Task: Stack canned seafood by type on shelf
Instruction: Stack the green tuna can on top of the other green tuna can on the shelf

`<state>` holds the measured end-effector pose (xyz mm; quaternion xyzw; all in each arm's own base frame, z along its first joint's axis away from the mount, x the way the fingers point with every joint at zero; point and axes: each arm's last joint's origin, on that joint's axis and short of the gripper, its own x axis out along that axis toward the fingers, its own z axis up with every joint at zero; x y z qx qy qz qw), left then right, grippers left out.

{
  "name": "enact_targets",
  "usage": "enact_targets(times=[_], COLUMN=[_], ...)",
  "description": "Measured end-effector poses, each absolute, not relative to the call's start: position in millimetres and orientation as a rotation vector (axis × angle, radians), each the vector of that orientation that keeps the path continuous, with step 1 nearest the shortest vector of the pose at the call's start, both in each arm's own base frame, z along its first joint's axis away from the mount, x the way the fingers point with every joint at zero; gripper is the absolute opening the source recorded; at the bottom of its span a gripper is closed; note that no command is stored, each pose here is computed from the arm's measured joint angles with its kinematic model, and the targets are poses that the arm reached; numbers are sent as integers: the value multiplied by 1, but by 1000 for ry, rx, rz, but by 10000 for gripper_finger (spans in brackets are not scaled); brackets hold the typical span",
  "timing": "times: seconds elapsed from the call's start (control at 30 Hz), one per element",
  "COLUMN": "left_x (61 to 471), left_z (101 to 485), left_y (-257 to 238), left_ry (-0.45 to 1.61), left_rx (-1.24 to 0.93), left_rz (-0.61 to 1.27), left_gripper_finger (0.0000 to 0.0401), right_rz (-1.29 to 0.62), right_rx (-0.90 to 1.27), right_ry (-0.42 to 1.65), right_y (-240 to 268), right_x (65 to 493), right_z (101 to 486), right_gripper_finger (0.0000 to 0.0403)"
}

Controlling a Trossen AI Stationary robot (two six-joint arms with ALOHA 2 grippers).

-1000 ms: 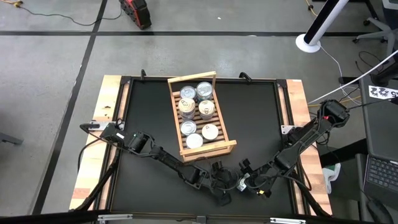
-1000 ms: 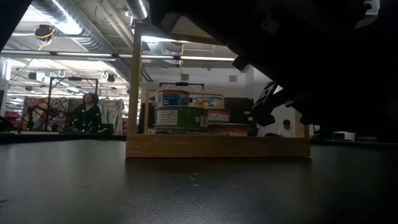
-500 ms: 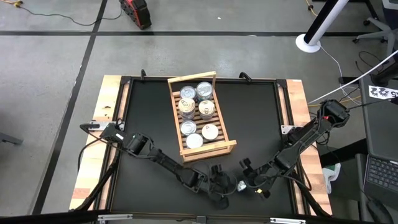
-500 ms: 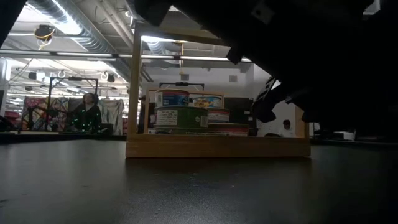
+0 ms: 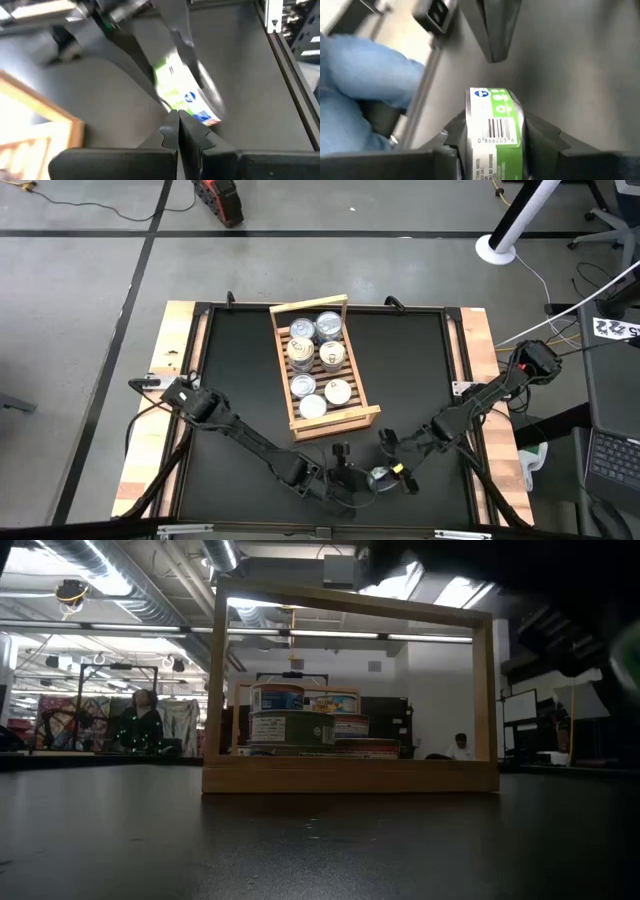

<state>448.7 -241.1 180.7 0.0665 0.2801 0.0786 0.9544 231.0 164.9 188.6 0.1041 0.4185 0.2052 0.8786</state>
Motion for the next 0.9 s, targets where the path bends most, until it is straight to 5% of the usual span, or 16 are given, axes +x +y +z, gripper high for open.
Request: enact_targets(times=[0.57, 0.9], left_x=[371, 344], left_z=[292, 318], left_y=[-262, -270], left_ry=[556, 524], left_rx=[729, 1156], left_rz=[-66, 322], left_gripper_finger=[0, 93], right_rz=[589, 563], right_rx=[825, 1032], right_ry=[480, 286], right_y=[124, 87], right_x=[282, 297], right_z=[239, 260], right_gripper_finger=[134, 135])
